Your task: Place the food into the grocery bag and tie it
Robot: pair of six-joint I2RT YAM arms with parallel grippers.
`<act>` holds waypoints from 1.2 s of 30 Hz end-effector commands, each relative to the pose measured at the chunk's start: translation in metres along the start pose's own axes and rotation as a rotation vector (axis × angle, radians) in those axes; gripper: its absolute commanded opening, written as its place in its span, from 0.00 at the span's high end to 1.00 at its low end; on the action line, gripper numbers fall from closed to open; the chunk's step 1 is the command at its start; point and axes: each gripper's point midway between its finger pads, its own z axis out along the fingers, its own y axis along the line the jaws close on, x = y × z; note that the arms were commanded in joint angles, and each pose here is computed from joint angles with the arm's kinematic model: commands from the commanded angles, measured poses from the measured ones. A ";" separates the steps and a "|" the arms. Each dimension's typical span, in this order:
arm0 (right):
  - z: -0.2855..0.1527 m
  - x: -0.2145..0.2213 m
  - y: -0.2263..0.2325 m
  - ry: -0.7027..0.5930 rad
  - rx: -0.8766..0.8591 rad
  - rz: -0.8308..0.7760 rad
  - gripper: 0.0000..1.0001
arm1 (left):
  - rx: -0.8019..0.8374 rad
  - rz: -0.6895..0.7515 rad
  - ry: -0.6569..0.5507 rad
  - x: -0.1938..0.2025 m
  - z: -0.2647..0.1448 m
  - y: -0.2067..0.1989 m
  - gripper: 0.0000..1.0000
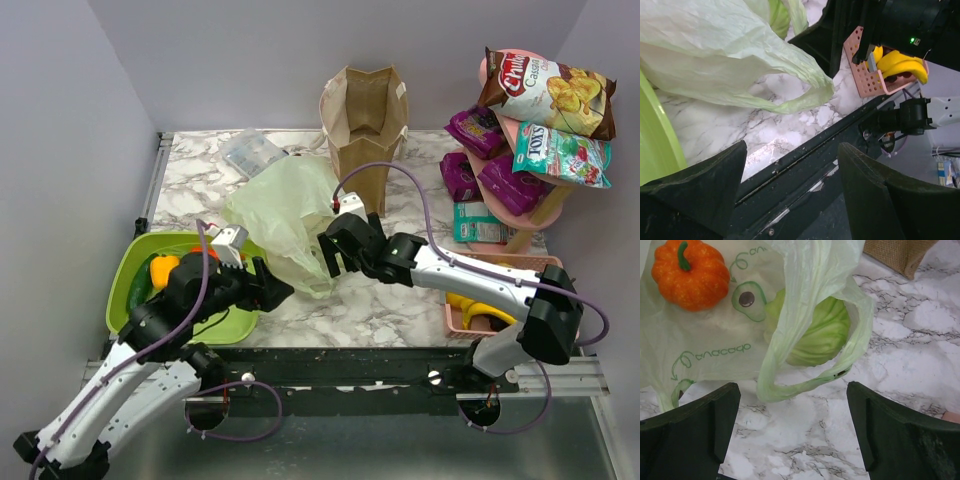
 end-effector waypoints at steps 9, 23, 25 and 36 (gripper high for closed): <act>0.017 -0.010 0.018 -0.004 -0.045 0.022 0.12 | 0.042 0.046 0.014 0.009 0.059 -0.039 0.29; 0.028 -0.009 0.016 0.007 -0.037 0.007 0.26 | -0.006 0.147 0.074 0.032 0.109 -0.057 0.31; 0.028 -0.009 0.016 0.007 -0.040 0.008 0.28 | -0.032 0.153 0.067 0.033 0.113 -0.051 0.32; 0.032 -0.010 0.016 0.017 -0.062 0.013 0.36 | -0.049 0.227 0.058 0.044 0.138 -0.043 0.39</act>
